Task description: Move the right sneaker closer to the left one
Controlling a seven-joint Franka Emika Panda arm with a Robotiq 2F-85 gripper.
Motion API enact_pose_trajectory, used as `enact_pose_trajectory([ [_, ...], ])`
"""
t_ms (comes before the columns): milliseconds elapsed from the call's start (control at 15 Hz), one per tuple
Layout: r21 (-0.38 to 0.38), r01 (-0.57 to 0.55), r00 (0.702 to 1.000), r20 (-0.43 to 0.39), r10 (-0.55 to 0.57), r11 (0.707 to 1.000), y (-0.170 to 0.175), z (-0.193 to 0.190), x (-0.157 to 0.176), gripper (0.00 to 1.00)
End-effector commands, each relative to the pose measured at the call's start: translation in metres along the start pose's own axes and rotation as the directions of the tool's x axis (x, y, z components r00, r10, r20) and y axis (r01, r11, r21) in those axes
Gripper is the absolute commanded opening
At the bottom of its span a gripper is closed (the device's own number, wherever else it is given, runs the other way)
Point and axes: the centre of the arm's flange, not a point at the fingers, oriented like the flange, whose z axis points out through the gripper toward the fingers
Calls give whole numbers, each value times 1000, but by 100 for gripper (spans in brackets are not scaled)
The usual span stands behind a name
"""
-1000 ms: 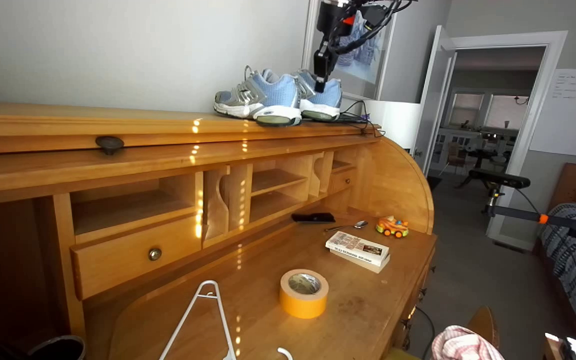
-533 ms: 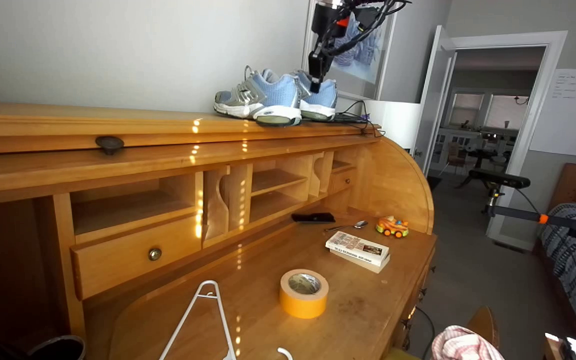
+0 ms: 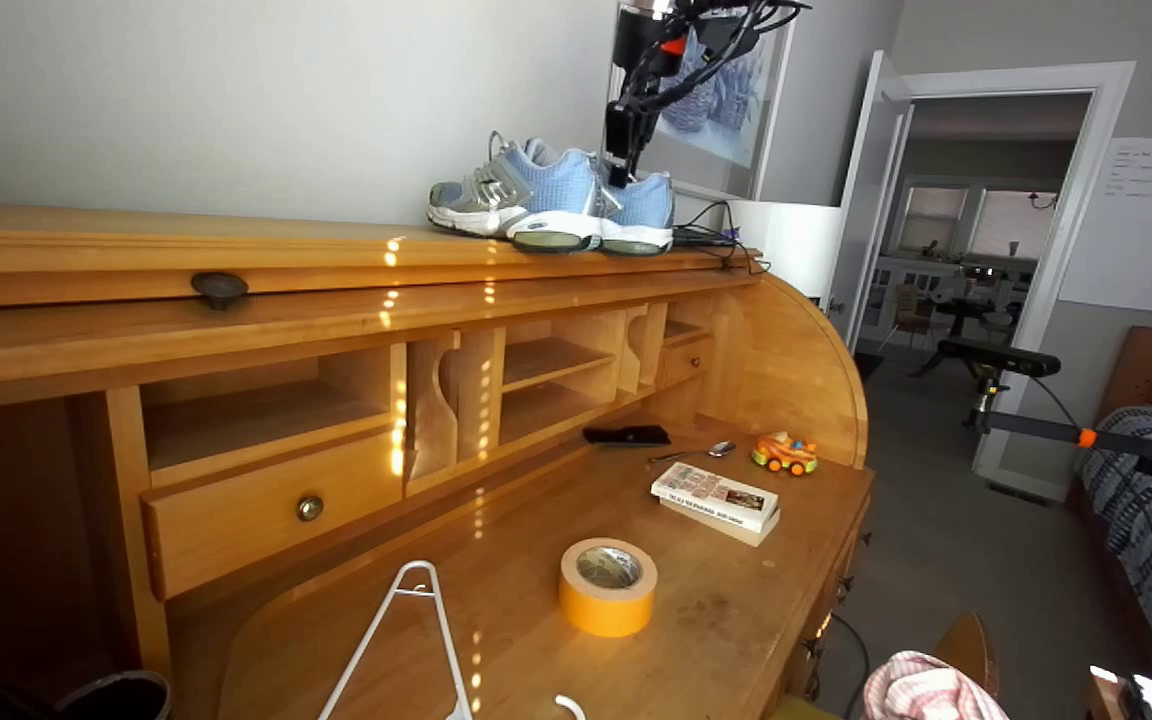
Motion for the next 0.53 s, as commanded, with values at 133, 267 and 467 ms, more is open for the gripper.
enact_pose_trajectory([
  [133, 0, -21, 1000, 4, 21, 1000, 8, -5, 13, 77],
  [267, 1, -24, 1000, 6, 24, 1000, 10, -3, 16, 92],
  [467, 4, -24, 1000, 15, 24, 1000, 13, 1, 17, 100],
])
